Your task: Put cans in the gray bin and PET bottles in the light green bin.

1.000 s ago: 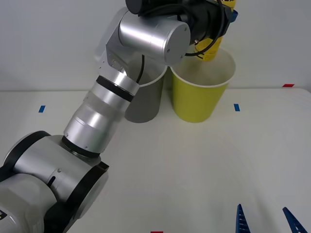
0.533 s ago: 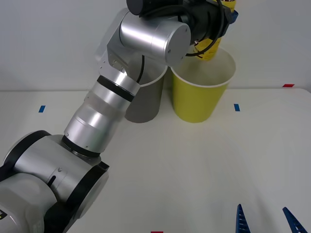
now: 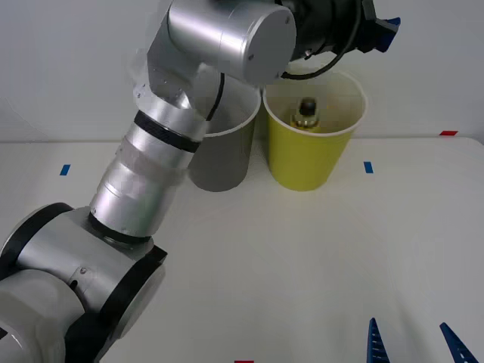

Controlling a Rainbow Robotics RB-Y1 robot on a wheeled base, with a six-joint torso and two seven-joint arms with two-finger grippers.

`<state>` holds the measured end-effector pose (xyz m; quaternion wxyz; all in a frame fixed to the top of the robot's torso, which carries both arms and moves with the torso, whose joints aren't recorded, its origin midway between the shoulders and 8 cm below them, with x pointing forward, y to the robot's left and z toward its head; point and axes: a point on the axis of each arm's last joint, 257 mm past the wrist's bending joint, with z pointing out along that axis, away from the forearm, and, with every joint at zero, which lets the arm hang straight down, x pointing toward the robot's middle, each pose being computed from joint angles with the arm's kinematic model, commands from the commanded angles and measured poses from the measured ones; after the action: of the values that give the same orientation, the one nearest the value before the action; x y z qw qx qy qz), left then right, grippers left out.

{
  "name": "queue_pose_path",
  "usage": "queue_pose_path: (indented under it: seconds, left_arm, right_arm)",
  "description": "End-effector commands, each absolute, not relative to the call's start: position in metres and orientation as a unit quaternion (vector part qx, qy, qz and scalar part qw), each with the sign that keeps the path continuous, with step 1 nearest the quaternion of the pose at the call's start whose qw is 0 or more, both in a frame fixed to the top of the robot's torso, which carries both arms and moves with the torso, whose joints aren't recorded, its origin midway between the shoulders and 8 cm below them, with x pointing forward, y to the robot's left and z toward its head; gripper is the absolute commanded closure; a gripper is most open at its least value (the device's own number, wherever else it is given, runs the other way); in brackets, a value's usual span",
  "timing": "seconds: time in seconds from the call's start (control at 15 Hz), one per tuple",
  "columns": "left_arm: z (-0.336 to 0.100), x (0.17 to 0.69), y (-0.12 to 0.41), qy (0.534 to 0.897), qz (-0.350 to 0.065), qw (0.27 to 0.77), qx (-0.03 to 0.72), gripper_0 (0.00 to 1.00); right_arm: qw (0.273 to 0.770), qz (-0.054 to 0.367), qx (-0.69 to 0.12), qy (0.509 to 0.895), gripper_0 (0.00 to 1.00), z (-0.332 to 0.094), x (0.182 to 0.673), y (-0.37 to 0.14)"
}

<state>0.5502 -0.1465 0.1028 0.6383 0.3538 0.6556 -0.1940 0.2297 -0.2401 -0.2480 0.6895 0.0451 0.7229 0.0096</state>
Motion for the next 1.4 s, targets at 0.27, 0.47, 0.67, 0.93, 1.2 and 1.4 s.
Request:
queue_pose_path:
  seconds: [0.27, 0.47, 0.67, 0.93, 1.2, 1.4]
  left_arm:
    - [0.113, 0.501, -0.028, 0.651, -0.132, 0.664, 0.343, 0.0]
    - [0.094, 0.493, 0.031, 0.661, -0.109, 0.674, 0.311, 0.0]
    - [0.057, 0.483, 0.083, 0.686, -0.085, 0.666, 0.281, 0.0]
    - [0.013, 0.449, 0.128, 0.711, -0.048, 0.653, 0.256, 0.0]
    - [-0.04, 0.419, 0.14, 0.747, -0.049, 0.613, 0.252, 0.0]
    - [-0.089, 0.404, 0.163, 0.784, -0.031, 0.563, 0.258, 0.0]
  right_arm:
    - [0.689, 0.01, 0.045, 0.723, 0.0, -0.248, 0.23, -0.24]
    - [0.689, 0.01, 0.045, 0.723, 0.0, -0.248, 0.23, -0.24]
    - [0.689, 0.01, 0.045, 0.723, 0.0, -0.248, 0.23, -0.24]
    - [0.689, 0.01, 0.045, 0.723, 0.0, -0.248, 0.23, -0.24]
    - [0.689, 0.01, 0.045, 0.723, 0.0, -0.248, 0.23, -0.24]
    - [0.689, 0.01, 0.045, 0.723, 0.0, -0.248, 0.23, -0.24]
